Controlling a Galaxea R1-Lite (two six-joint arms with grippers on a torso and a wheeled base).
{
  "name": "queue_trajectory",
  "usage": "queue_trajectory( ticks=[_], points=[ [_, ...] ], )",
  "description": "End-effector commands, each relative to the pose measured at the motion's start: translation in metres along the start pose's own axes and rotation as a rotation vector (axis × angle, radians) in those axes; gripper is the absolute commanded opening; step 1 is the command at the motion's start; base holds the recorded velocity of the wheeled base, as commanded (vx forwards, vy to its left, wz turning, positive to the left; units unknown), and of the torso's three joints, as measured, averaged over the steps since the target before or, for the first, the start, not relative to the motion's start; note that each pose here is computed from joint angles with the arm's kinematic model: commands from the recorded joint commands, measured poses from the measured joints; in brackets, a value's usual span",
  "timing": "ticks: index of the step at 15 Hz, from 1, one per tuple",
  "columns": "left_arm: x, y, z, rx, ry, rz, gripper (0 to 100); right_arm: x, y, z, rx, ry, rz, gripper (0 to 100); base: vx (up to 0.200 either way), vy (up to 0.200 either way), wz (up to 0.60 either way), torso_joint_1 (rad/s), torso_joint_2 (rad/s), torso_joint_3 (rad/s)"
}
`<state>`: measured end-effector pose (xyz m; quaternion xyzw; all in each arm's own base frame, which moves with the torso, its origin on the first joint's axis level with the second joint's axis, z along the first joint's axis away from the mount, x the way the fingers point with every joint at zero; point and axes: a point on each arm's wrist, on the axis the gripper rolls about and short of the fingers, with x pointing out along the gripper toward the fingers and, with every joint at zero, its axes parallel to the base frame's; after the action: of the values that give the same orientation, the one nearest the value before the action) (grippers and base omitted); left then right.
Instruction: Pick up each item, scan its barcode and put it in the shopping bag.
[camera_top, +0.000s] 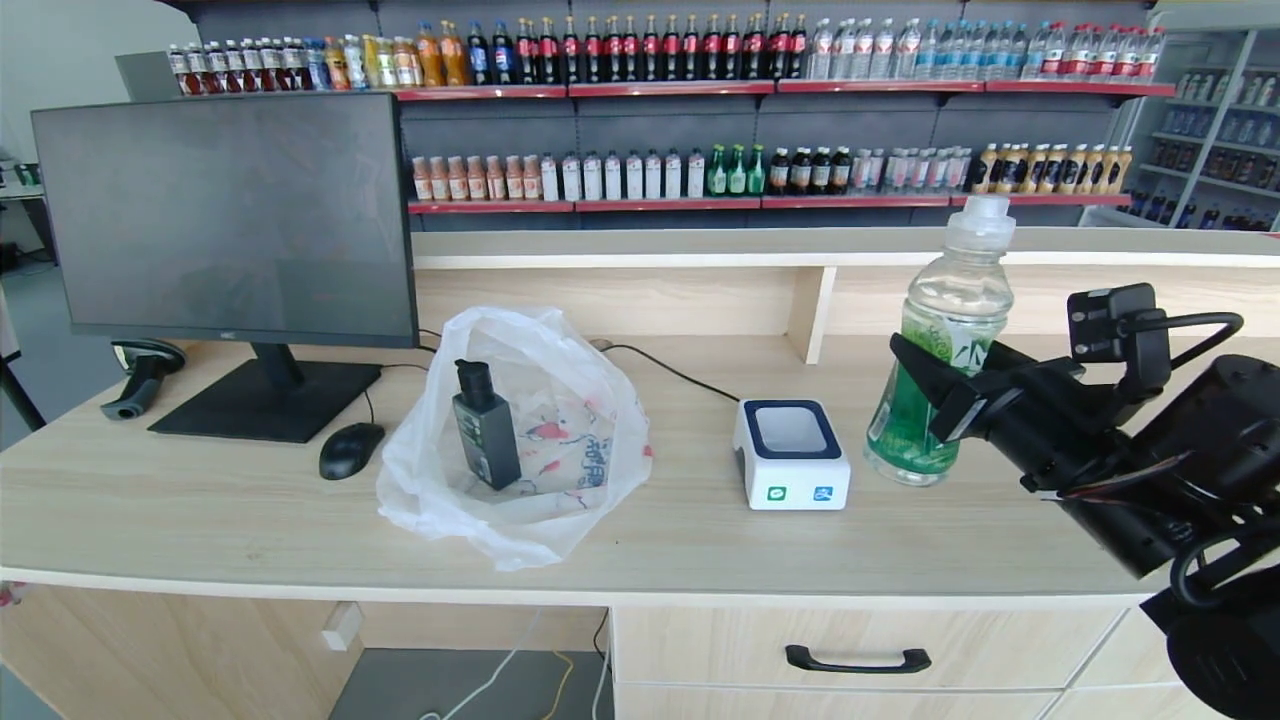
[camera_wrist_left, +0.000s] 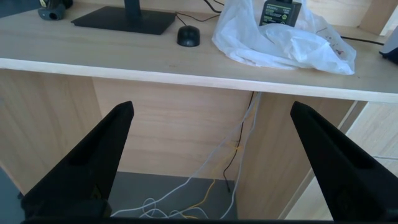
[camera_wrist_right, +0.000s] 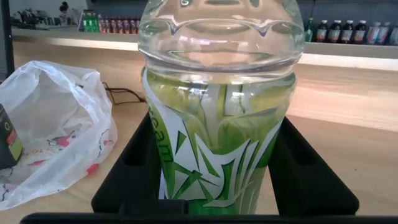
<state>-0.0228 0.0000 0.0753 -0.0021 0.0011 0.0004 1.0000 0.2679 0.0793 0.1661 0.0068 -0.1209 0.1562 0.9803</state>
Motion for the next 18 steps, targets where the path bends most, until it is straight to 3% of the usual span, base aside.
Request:
queue_trajectory(
  ticks=[1, 10, 18],
  points=[
    [0.0, 0.0, 0.0, 0.0, -0.001, -0.001, 100, -0.001, 0.0002, -0.0061, -0.001, 0.024, 0.001, 0, 0.0, 0.0, 0.0, 0.0, 0.0, 0.0],
    [0.0, 0.0, 0.0, 0.001, -0.001, -0.001, 100, -0.0037, 0.0002, -0.0003, 0.008, 0.007, 0.001, 0, 0.0, 0.2, 0.0, 0.003, 0.0, 0.0],
    [0.0, 0.0, 0.0, 0.001, -0.001, -0.001, 100, -0.0021, 0.0002, 0.0014, 0.014, -0.002, 0.002, 0, 0.0, 0.0, 0.0, 0.0, 0.0, 0.0]
  ],
)
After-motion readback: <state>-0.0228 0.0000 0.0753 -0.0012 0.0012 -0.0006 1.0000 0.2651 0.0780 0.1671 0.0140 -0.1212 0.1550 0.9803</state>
